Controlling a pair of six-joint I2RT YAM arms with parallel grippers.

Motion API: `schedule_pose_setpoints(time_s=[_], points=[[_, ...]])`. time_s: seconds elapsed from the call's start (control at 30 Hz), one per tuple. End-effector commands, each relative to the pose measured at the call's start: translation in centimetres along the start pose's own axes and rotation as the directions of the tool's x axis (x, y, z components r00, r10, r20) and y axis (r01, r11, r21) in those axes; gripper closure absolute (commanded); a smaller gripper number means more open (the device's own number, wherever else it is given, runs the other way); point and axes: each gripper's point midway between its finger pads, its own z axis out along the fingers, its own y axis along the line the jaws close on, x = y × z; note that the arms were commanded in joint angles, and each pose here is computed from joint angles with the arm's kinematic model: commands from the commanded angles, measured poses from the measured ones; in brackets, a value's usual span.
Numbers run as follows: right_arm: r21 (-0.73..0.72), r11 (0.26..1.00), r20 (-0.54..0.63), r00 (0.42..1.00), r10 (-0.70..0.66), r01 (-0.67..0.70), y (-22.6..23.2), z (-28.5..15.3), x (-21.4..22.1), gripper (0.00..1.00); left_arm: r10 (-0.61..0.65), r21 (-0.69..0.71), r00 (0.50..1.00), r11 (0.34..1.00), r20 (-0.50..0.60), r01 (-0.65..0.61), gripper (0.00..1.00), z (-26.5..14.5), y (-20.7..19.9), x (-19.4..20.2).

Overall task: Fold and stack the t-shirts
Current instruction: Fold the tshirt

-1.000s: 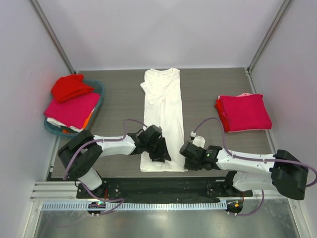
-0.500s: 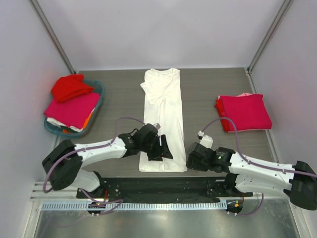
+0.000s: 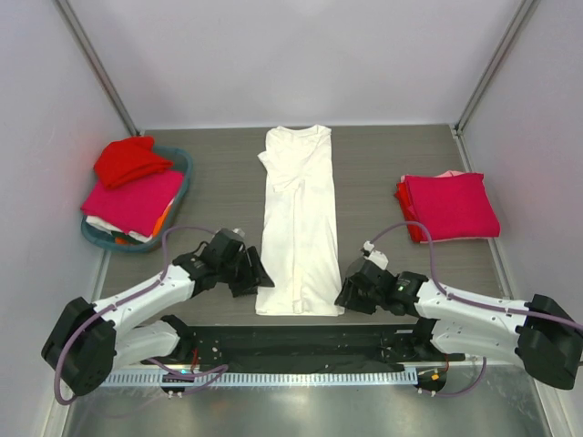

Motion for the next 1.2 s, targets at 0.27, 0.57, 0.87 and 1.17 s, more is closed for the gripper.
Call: schedule_pose_setpoints(time_s=[0.27,0.57,0.87,1.17], points=[[-0.12,0.991,-0.073,0.996,0.042,-0.05,1.2,0.8,1.4,0.59,-0.033,-0.038,0.997,0.999,-0.073,0.03,0.43,0.2,3.9,3.1],[-0.139,0.989,-0.096,0.994,0.046,-0.059,1.2,0.5,1.9,0.75,-0.041,-0.057,0.994,0.998,-0.1,0.036,0.54,0.4,4.9,3.9],[-0.142,0.989,-0.08,0.996,0.024,-0.035,2.0,-0.5,1.1,0.99,-0.06,0.048,0.989,0.997,-0.135,0.067,1.0,0.8,2.8,4.2],[-0.17,0.985,0.04,0.998,0.045,-0.038,3.3,-3.5,-2.4,0.99,-0.08,0.182,0.991,0.978,-0.11,0.1,1.0,-1.3,-0.7,2.6]])
